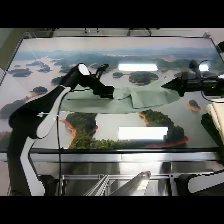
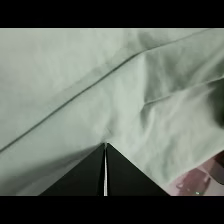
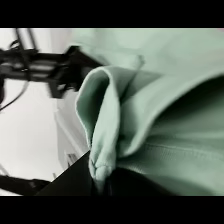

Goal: Fold the shirts.

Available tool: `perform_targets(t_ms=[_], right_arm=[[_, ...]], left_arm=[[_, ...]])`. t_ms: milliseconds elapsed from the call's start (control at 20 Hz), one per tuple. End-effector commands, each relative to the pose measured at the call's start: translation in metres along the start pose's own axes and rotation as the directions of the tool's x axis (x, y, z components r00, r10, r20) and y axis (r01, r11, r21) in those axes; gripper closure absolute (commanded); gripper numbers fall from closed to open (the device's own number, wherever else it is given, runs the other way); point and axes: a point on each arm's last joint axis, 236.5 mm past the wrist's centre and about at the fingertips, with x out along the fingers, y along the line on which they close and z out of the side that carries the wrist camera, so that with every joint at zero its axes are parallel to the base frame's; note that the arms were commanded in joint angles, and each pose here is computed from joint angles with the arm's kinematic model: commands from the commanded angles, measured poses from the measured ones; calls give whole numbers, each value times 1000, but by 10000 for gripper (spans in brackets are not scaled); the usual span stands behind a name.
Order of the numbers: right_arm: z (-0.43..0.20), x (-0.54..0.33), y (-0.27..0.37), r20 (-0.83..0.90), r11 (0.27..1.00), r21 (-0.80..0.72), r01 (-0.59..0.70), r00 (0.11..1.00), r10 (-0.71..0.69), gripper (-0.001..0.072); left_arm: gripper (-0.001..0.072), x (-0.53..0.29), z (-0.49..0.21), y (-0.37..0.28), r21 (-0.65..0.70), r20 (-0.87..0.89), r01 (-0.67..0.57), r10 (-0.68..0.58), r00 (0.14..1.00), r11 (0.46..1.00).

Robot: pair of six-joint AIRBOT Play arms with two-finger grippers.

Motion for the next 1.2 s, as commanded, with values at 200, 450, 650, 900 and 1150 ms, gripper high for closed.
perform_targets(t_ms=[200, 450, 650, 900, 1150], right_arm=[[-15, -27, 75, 5, 991, -122, -53, 999, 54, 693], [-6, 6, 112, 78, 978, -208, 11, 997, 6, 693], [-12, 133, 137, 103, 954, -291, 66, 994, -37, 693], [-71, 324, 120, -19, 906, -409, 106, 992, -125, 691], [-110, 406, 155, -153, 894, -406, -191, 978, 139, 539]], left_arm=[[695, 12, 31, -69, 67, 36, 107, -109, 993, 992], [693, -141, 55, -128, 181, 226, 367, -402, 887, 912], [695, -231, 26, -94, 161, 259, 376, -407, 876, 912], [694, -276, -3, -39, 105, 365, 322, -337, 867, 941], [694, -256, -36, -4, -11, 349, 362, -336, 875, 932]])
